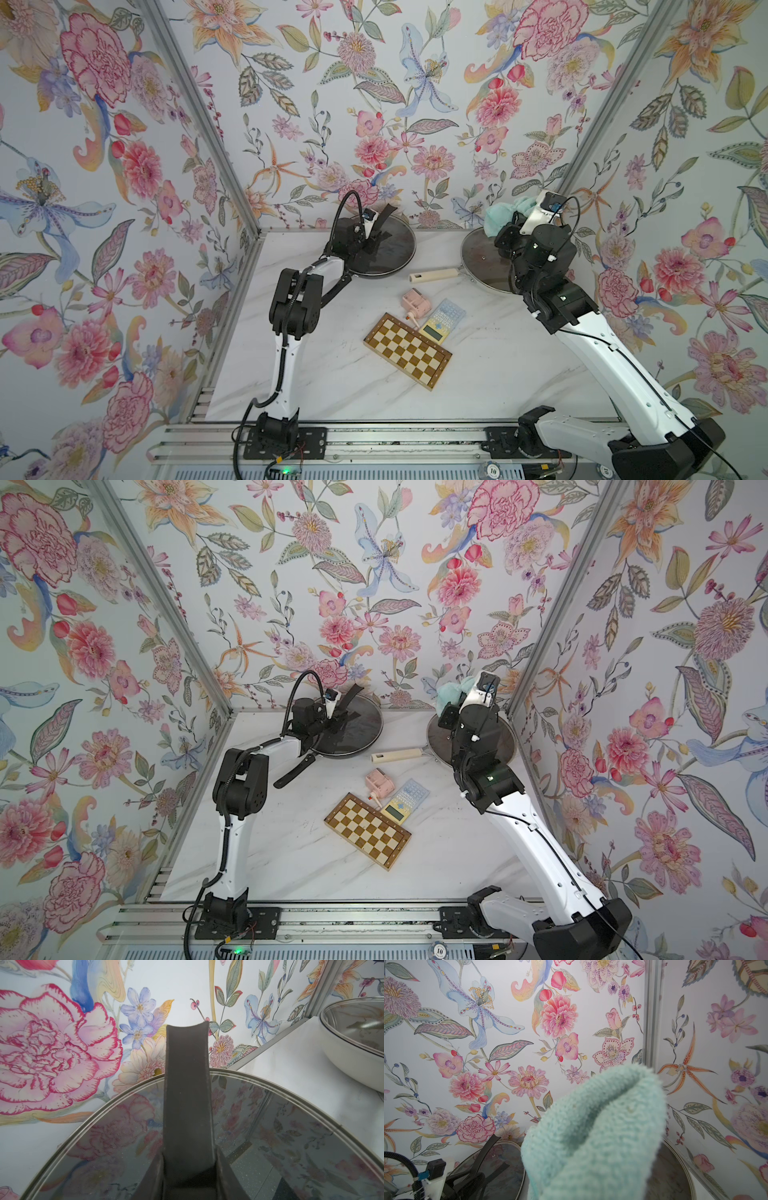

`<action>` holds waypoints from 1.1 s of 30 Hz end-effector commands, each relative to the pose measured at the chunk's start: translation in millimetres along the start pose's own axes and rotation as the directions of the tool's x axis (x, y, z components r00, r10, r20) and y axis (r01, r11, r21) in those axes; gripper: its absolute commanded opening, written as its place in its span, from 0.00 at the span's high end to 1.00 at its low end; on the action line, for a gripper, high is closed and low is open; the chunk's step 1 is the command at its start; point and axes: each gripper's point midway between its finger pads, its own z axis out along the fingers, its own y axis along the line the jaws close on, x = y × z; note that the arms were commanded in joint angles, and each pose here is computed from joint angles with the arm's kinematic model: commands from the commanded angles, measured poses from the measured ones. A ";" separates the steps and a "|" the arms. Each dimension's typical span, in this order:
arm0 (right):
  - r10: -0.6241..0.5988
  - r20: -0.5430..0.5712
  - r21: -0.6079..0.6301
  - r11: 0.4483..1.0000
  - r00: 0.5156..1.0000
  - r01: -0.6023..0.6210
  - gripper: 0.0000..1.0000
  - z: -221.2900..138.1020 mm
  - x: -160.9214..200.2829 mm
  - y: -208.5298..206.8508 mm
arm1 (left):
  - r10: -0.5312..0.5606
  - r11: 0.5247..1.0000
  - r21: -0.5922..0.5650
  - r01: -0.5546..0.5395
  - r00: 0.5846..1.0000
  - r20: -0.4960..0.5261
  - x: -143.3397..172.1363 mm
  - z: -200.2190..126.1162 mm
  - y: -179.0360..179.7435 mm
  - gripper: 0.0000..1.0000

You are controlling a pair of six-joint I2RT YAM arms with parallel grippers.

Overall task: Wipe the pot lid with a cloth
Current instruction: Pick up the pot lid from the cooking pot.

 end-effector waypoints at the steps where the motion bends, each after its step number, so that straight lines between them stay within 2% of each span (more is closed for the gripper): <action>1: 0.051 0.056 -0.015 0.999 0.997 -0.050 0.98 -5.2 -14.1 -3.2 | -0.036 0.999 0.000 0.036 0.998 0.052 -31.6 -6.6 5.3 0.91; 5: 0.083 0.089 -0.026 0.996 0.993 -0.081 0.98 -8.9 -10.4 -7.8 | -0.054 0.998 -0.018 0.057 0.986 0.155 -87.3 -25.7 11.2 0.99; 10: 0.104 0.105 -0.040 0.994 0.989 -0.100 0.97 -9.9 2.7 -13.6 | -0.124 0.990 -0.032 0.139 0.950 0.287 -166.6 -57.5 22.0 1.00; 14: 0.120 0.084 -0.075 0.991 0.989 -0.114 0.97 -1.6 18.0 -10.1 | -0.264 0.964 0.070 0.257 0.889 0.374 -219.4 -92.1 16.9 1.00; 18: 0.125 0.051 -0.142 0.983 0.991 -0.116 0.97 10.5 33.0 3.7 | -0.418 0.908 0.193 0.371 0.827 0.377 -250.7 -125.5 3.2 1.00; 20: 0.134 0.028 -0.196 0.972 0.991 -0.127 0.97 17.5 41.2 13.9 | -0.515 0.856 0.260 0.446 0.779 0.359 -264.9 -143.4 1.3 1.00; 23: 0.164 -0.034 -0.320 0.933 0.986 -0.167 0.97 29.2 55.1 39.4 | -0.677 0.727 0.402 0.556 0.677 0.288 -278.7 -163.1 -7.6 1.00; 24: 0.168 -0.058 -0.366 0.913 0.984 -0.178 0.97 34.0 60.4 50.6 | -0.722 0.678 0.448 0.583 0.642 0.256 -281.8 -168.9 -10.3 1.00; 25: 0.167 -0.085 -0.427 0.885 0.982 -0.187 0.97 36.9 64.6 65.3 | -0.780 0.602 0.502 0.620 0.590 0.207 -283.8 -174.0 -15.0 1.00; 26: 0.162 -0.110 -0.479 0.856 0.981 -0.195 0.97 38.8 68.3 78.8 | -0.816 0.548 0.546 0.634 0.550 0.180 -286.1 -180.2 -17.9 1.00; 28: 0.142 -0.169 -0.599 0.771 0.975 -0.216 0.97 40.2 74.2 111.0 | -0.882 0.434 0.627 0.647 0.447 0.149 -288.9 -198.1 -20.5 1.00; 29: 0.134 -0.191 -0.646 0.729 0.972 -0.227 0.98 39.6 75.4 124.4 | -0.898 0.399 0.655 0.642 0.418 0.138 -290.8 -204.6 -22.5 1.00; 31: 0.116 -0.241 -0.749 0.609 0.964 -0.260 0.97 33.2 77.6 157.5 | -0.917 0.335 0.701 0.629 0.389 0.089 -294.5 -214.6 -29.9 1.00; 33: 0.085 -0.272 -0.830 0.483 0.959 -0.278 0.98 23.0 77.1 190.3 | -0.928 0.291 0.736 0.611 0.367 0.063 -298.5 -224.6 -33.7 1.00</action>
